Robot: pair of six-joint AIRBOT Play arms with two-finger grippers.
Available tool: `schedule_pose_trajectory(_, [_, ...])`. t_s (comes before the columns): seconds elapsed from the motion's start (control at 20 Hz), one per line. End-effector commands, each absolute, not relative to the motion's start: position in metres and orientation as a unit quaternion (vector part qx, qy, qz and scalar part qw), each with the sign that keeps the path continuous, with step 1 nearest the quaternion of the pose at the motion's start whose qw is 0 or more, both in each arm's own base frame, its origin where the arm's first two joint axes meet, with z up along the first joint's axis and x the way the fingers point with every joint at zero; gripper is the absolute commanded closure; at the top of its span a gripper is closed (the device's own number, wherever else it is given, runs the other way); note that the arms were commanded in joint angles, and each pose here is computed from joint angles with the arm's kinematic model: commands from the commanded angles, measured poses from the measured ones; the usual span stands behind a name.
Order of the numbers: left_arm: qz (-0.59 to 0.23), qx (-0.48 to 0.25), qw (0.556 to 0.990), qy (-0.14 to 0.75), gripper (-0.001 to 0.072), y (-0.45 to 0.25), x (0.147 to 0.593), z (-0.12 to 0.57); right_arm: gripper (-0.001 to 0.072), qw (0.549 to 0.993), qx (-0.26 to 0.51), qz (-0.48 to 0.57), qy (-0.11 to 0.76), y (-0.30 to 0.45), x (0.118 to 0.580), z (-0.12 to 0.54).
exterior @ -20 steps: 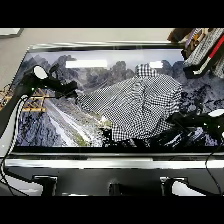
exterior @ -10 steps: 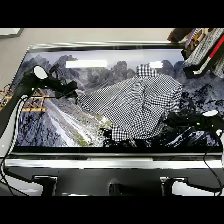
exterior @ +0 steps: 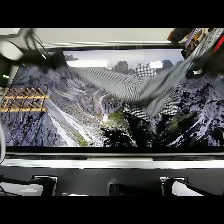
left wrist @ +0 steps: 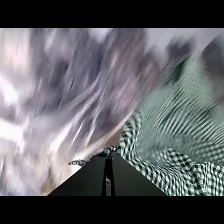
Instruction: Fold the clothes and pants, and hang the long-sleeved shirts on hangers.
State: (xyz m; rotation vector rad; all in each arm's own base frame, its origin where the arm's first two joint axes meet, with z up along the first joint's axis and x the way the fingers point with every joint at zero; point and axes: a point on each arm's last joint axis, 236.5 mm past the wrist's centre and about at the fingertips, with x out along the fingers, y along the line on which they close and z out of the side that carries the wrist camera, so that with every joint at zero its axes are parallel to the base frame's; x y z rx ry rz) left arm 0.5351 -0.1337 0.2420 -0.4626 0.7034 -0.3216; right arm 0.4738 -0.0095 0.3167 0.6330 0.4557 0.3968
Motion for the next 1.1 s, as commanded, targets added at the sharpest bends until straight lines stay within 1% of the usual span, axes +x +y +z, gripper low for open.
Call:
schedule_pose_trajectory(0.0, [-0.180,-0.233,0.951,0.099,0.0689,-0.114,0.495,0.428,0.0678,0.946,0.238,0.219,0.022,0.018,0.399,0.512])
schedule_pose_trajectory(0.1, [-0.187,-0.242,0.952,-0.027,0.0689,-0.098,0.436,0.513,0.0678,0.951,0.212,0.214,-0.069,0.032,0.341,0.572])
schedule_pose_trajectory(0.15, [-0.191,-0.242,0.949,-0.068,0.0689,-0.093,0.405,0.542,0.0678,0.954,0.191,0.205,-0.101,0.038,0.313,0.591])
schedule_pose_trajectory(0.25, [-0.193,-0.226,0.947,-0.118,0.0689,-0.084,0.344,0.580,0.0677,0.962,0.139,0.174,-0.159,0.050,0.252,0.620])
schedule_pose_trajectory(0.4, [-0.184,-0.193,0.949,-0.168,0.0689,-0.072,0.262,0.612,0.0677,0.962,0.082,0.124,-0.231,0.058,0.180,0.647])
schedule_pose_trajectory(0.5, [-0.176,-0.178,0.948,-0.196,0.0689,-0.064,0.223,0.625,0.0676,0.957,0.082,0.100,-0.260,0.058,0.150,0.657])
schedule_pose_trajectory(0.6, [-0.176,-0.175,0.945,-0.214,0.0689,-0.061,0.199,0.633,0.0676,0.954,0.094,0.099,-0.266,0.058,0.143,0.659])
schedule_pose_trajectory(0.7, [-0.177,-0.173,0.950,-0.192,0.0689,-0.064,0.204,0.623,0.0676,0.957,0.119,0.103,-0.245,0.052,0.160,0.653])
schedule_pose_trajectory(0.8, [-0.171,-0.171,0.962,-0.128,0.0689,-0.069,0.238,0.590,0.0676,0.963,0.164,0.107,-0.185,0.038,0.207,0.630])
schedule_pose_trajectory(0.9, [-0.160,-0.175,0.970,-0.051,0.0689,-0.075,0.295,0.543,0.0676,0.961,0.226,0.133,-0.087,0.029,0.275,0.588])
schedule_pose_trajectory(0.95, [-0.154,-0.178,0.972,-0.015,0.0690,-0.077,0.326,0.517,0.0676,0.952,0.262,0.158,-0.033,0.028,0.312,0.560])
schedule_pose_trajectory(1.05, [-0.138,-0.185,0.970,0.071,0.0689,-0.083,0.398,0.449,0.0676,0.920,0.332,0.188,0.085,0.027,0.395,0.481])
